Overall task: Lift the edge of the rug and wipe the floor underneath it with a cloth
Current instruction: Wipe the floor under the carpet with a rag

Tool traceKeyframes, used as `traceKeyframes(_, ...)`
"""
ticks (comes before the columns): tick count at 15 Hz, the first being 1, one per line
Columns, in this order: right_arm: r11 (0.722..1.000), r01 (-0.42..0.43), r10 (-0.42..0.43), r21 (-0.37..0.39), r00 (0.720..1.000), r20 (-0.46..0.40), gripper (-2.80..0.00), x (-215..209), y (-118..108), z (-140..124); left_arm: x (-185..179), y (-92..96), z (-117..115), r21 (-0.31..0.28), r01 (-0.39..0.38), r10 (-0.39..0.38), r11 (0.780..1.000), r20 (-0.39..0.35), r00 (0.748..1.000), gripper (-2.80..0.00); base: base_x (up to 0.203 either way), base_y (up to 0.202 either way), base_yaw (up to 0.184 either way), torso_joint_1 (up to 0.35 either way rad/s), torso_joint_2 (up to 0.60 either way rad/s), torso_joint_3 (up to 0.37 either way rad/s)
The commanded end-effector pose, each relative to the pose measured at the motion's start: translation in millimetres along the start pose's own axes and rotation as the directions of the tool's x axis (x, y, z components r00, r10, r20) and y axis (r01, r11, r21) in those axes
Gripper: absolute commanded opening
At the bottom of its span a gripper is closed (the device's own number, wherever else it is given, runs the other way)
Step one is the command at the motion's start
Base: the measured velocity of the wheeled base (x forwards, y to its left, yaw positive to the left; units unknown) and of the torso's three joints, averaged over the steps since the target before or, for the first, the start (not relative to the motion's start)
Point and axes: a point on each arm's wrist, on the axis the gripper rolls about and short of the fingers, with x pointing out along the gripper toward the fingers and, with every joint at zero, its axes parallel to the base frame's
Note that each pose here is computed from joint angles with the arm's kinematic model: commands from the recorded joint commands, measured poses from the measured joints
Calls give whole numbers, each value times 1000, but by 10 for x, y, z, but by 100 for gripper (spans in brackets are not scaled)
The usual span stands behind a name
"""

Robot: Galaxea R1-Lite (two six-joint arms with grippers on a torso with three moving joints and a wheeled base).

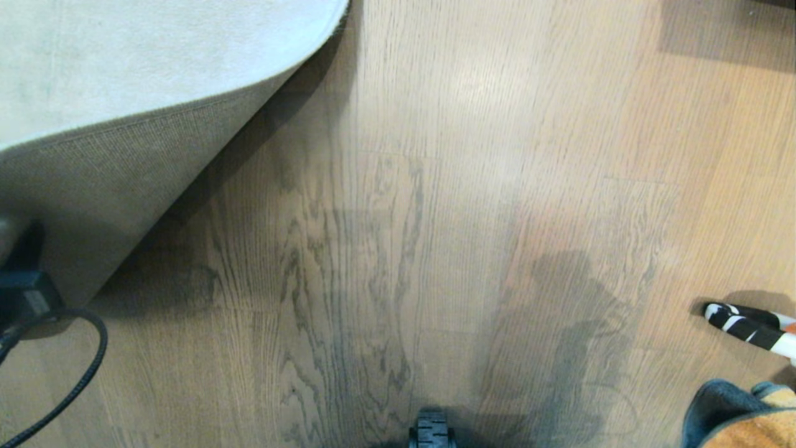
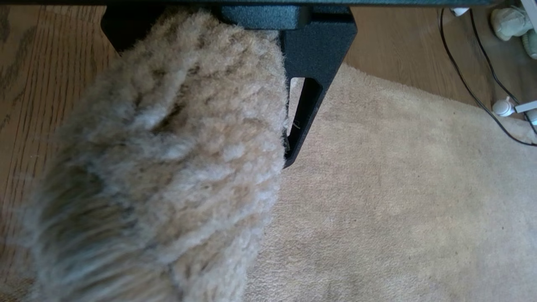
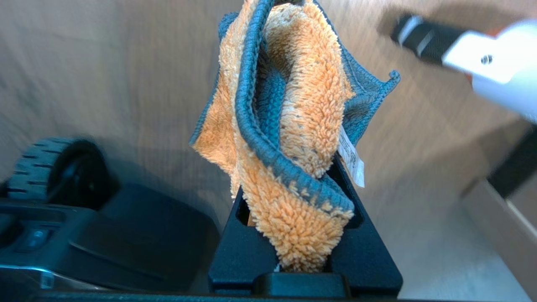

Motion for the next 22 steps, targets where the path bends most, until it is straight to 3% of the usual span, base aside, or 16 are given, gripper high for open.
traceKeyframes(1, 1000, -4, 5, -6, 989, 149, -280, -119, 2, -37, -1, -2, 5, -1, -1, 1, 1000, 5, 1000, -280, 0, 0, 0, 0, 0, 0)
traceKeyframes(3, 1000, 2, -4, 11, 973, 229, -280, -181, 5, -63, 2, -5, 7, -1, 1, -1, 1000, 5, 1000, -280, 0, 0, 0, 0, 0, 0)
traceKeyframes(5, 999, 0, -9, 39, 973, 229, -280, -181, 4, -63, -5, -16, 3, -4, 10, -10, 1000, 4, 1000, -280, 0, 0, 0, 0, 0, 0)
traceKeyframes(15, 999, 0, -9, 40, 973, 229, -280, -181, 4, -63, -53, -31, -111, 12, 23, -23, 1000, -39, 999, -280, 0, 0, 0, 0, 0, 0)
traceKeyframes(22, 999, -1, -8, 39, 973, 229, -280, -181, 4, -63, -48, -35, -105, -18, 22, -22, 1000, -38, 999, -280, 0, 0, 0, 0, 0, 0)
